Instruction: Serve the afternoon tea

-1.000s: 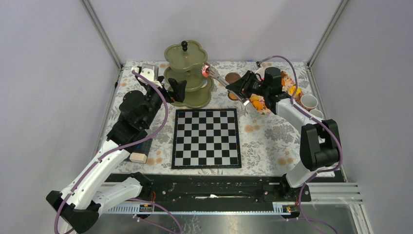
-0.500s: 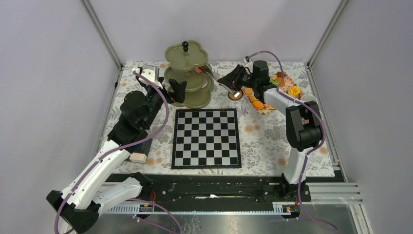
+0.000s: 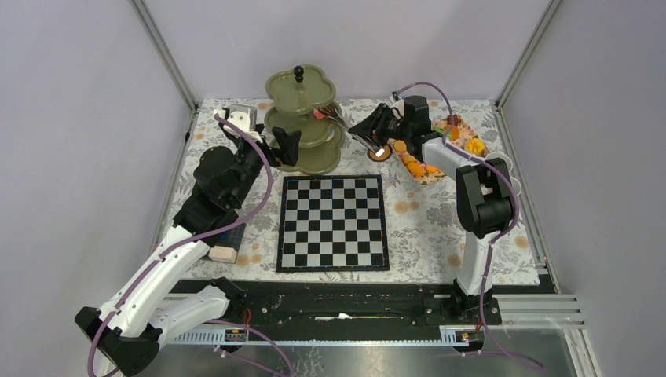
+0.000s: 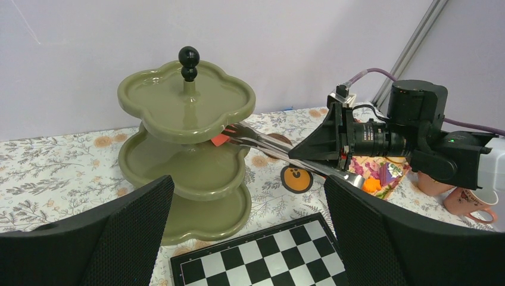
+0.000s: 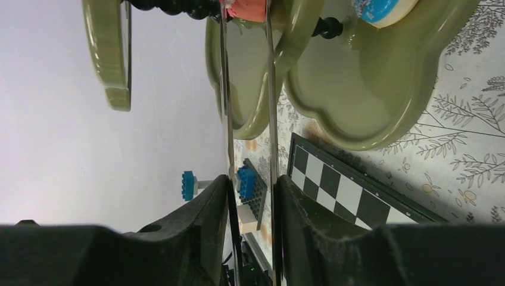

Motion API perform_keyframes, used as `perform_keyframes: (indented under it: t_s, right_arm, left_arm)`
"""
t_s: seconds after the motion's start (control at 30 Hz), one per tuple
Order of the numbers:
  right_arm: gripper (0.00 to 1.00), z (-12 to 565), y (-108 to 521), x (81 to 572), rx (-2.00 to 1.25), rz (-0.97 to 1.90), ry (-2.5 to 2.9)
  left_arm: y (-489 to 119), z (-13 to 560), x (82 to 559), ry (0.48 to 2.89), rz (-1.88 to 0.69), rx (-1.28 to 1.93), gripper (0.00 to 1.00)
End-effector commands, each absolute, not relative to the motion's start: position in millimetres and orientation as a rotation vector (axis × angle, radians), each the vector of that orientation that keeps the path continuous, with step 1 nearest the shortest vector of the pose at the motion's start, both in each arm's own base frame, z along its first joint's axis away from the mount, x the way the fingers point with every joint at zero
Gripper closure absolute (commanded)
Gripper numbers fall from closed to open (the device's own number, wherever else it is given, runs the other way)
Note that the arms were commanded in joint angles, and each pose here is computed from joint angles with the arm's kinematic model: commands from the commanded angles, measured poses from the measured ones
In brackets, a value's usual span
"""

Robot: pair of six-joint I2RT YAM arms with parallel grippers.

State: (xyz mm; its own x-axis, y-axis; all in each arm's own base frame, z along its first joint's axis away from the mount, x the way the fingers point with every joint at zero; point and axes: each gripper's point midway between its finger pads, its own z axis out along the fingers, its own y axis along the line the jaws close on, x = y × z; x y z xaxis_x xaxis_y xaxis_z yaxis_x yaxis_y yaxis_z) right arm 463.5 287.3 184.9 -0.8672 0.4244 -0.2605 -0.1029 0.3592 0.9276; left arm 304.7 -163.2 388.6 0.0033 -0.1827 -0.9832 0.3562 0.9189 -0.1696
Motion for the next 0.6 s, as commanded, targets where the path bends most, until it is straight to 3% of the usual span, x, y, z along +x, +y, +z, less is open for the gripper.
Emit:
perform_keyframes:
  t_s: [0.0,0.13,0.57]
  right_arm:
    - [0.57,205.9,288.8,466.0,0.202,1.463,2.140]
    - [0.48,209.4,289.0,463.9,0.185,1.461,2.150]
    - [0.43,215.0,279.2,453.8,0.196,1.378,2.192]
  left_arm:
    - [-162.0,405.2,301.4,1.454,-0.442,0.130,0.01]
    - [-162.4,405.3,301.2,1.454,-0.445,0.132,0.01]
    - [-163.3,404.9,301.0,1.454,-0.450,0.133,0.01]
